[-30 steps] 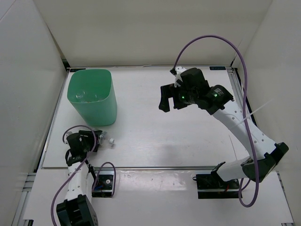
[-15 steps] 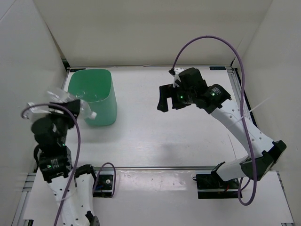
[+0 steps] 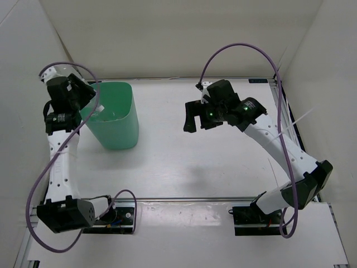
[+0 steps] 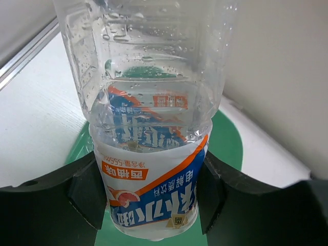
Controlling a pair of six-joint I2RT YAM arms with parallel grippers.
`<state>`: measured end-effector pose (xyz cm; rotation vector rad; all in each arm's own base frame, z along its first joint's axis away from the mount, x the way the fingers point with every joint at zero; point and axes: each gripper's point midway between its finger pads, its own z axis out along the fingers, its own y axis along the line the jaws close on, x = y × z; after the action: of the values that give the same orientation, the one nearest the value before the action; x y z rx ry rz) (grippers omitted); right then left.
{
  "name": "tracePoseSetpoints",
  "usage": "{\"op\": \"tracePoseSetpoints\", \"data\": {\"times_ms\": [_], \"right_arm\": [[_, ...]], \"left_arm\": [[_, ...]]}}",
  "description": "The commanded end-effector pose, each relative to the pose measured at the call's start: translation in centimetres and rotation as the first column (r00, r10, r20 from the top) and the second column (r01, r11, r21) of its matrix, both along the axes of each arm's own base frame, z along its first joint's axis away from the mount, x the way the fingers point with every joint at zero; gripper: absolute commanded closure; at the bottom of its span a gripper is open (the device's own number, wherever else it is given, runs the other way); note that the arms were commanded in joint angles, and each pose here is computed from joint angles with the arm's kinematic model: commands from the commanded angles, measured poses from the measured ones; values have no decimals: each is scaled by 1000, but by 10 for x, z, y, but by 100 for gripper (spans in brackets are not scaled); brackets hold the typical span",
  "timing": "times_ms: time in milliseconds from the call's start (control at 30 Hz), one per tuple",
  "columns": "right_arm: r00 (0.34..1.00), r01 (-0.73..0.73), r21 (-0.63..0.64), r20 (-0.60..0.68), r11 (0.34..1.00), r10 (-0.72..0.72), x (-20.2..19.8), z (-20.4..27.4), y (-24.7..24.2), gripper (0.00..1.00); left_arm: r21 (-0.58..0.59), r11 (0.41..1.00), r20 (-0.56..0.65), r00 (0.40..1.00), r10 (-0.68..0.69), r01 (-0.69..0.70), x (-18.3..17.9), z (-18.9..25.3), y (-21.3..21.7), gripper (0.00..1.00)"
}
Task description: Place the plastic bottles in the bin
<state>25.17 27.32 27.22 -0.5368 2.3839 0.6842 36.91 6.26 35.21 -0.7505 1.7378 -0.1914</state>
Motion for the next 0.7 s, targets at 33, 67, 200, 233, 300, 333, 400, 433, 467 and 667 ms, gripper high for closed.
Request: {"op": "tracePoseSetpoints", "data": {"times_ms": [33, 67, 200, 233, 300, 333, 400, 433, 467, 667], "right_arm": [[999, 13, 49, 41, 999, -15, 6, 20, 2, 0], [999, 27, 48, 40, 998, -29, 7, 20, 1, 0], [997, 76, 35, 19, 997, -76, 12, 16, -8, 0], [997, 76, 35, 19, 997, -76, 12, 16, -8, 0], [995, 100, 47, -1, 994, -101, 16, 18, -15, 0], [994, 106, 61, -17, 993, -105, 16, 19, -16, 0], [992, 117, 87, -64, 989, -112, 17, 16, -19, 0], [990, 122, 86, -79, 989, -116, 18, 12, -22, 0], [986, 149, 98, -93, 984, -140, 23, 13, -27, 0], [953, 288, 93, -125, 953, -275, 40, 8, -61, 0]], "left_arm": [[180, 984, 96, 995, -26, 8, -3, 56, -14, 37], [181, 983, 73, 996, -46, 32, 2, 49, -25, 34], [211, 977, 104, 995, 5, -27, -4, 64, -26, 0], [220, 974, 136, 991, 18, -48, -10, 79, -23, 0], [259, 964, 147, 989, 24, -62, -16, 88, -21, 0], [273, 958, 164, 985, 46, -90, -23, 96, -16, 0], [308, 944, 152, 986, 71, -115, -32, 94, -9, 0], [312, 938, 149, 983, 108, -150, -37, 92, -3, 0], [314, 933, 146, 980, 133, -174, -46, 87, 2, 0], [297, 907, 31, 953, 303, -298, -105, 14, 25, 0]]}}
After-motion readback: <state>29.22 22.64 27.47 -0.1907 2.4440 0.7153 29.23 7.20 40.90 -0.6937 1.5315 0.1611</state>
